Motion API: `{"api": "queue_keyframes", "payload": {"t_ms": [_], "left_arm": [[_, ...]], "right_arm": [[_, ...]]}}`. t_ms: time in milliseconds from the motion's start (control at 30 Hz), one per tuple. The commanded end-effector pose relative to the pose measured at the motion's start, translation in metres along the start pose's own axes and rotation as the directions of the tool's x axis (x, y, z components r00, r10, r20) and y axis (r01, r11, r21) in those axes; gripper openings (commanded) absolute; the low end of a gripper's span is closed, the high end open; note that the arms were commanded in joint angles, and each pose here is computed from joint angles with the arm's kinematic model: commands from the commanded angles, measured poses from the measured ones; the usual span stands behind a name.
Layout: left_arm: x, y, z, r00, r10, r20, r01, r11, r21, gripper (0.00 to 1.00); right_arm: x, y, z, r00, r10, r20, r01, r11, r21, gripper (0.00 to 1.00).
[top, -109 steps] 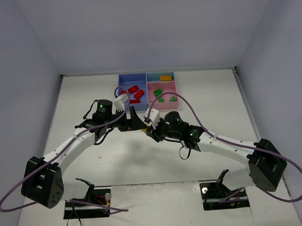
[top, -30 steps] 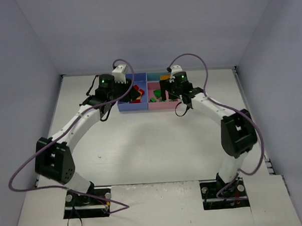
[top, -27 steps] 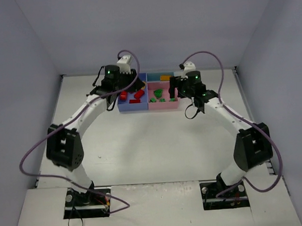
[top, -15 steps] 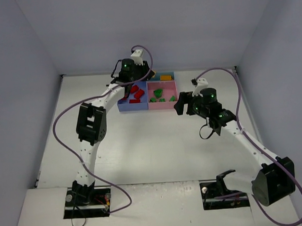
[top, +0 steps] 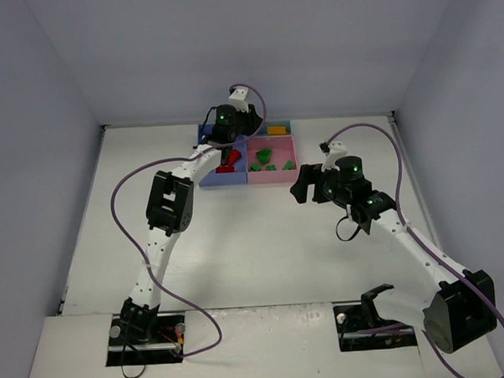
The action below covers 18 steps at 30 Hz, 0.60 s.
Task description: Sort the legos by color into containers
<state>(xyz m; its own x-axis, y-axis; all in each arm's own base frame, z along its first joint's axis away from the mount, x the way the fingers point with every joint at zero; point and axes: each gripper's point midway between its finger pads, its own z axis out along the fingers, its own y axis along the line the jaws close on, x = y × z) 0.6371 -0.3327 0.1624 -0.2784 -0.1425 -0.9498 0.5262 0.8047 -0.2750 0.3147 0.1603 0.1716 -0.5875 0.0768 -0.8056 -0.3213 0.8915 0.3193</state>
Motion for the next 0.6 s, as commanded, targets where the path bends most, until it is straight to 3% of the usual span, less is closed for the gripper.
{"api": "queue_keyframes", "payload": {"t_ms": [0, 100, 133, 267, 500, 567], "left_arm": [[-0.065, -0.016, -0.005, 0.987, 0.060, 0.152, -0.062, 0.998, 0.004, 0.16], [-0.058, -0.014, -0.006, 0.989, 0.059, 0.133, -0.059, 0.998, -0.001, 0.24], [-0.058, -0.015, -0.006, 0.990, 0.061, 0.130, -0.062, 0.998, -0.001, 0.36], [-0.063, -0.010, -0.010, 0.989, 0.082, 0.122, -0.080, 0.997, -0.021, 0.59], [-0.089, -0.017, -0.028, 0.987, 0.084, 0.134, -0.081, 0.996, -0.026, 0.69], [-0.123, -0.029, -0.048, 0.981, 0.080, 0.176, -0.076, 0.997, -0.029, 0.70]], "right_arm": [[-0.015, 0.005, -0.002, 0.999, -0.007, 0.054, 0.008, 1.000, -0.018, 0.83], [-0.014, 0.003, 0.002, 0.999, -0.016, 0.046, 0.017, 1.000, -0.010, 0.84], [-0.014, 0.003, 0.004, 0.999, -0.022, 0.042, 0.022, 1.000, -0.009, 0.84], [-0.016, 0.006, 0.006, 0.998, -0.027, 0.052, 0.029, 0.999, -0.030, 0.84], [-0.024, 0.009, 0.005, 0.996, -0.044, 0.073, 0.047, 0.998, -0.039, 0.85], [-0.029, 0.008, 0.003, 0.994, -0.056, 0.090, 0.059, 0.998, -0.030, 0.85]]}}
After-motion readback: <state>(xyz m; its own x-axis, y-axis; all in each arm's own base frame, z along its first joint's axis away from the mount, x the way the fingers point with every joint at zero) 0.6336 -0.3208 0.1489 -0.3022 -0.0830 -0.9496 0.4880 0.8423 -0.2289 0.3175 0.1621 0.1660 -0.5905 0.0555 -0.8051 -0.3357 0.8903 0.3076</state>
